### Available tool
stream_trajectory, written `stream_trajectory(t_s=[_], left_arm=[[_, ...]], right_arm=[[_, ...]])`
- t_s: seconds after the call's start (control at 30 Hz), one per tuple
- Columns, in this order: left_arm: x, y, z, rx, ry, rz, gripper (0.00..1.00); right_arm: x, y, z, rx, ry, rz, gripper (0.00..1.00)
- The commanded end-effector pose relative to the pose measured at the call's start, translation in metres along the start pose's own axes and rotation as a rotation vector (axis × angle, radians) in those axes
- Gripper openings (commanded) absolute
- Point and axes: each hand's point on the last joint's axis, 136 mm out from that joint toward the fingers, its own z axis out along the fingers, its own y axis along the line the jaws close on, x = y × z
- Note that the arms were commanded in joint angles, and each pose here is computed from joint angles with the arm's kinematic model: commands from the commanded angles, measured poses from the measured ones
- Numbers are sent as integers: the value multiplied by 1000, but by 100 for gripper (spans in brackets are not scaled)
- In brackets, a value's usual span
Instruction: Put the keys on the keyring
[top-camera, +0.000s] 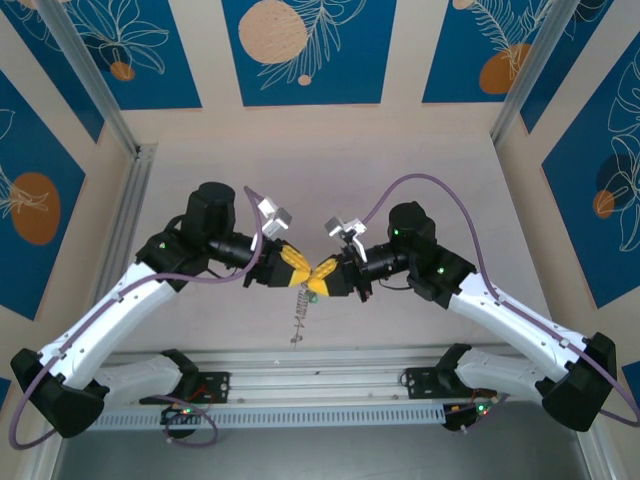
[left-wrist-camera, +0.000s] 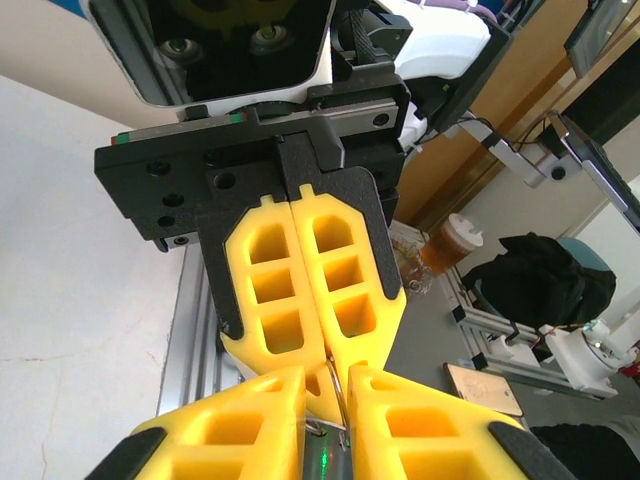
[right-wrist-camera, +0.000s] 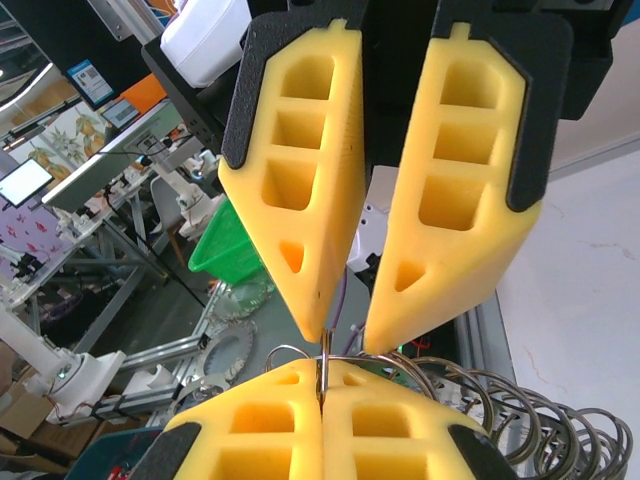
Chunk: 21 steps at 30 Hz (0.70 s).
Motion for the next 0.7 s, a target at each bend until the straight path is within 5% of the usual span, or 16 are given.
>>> stream_trajectory(t_s=[0.0,0.27,0.4,0.67], left_arm=[[4,-10,2,23,30,9,17],[10,-11,4,17,61,4,16],[9,-11,5,23,62,1,0],[7,-14,4,31,56,11,0]], right_arm=[[-17,10,-1,-6,-26,-71,0],[-19,7,-1,6,-30,-74,0],[-19,5,0,14,-30,-72,0],[-21,-2,-4,76,-50,-101,0]])
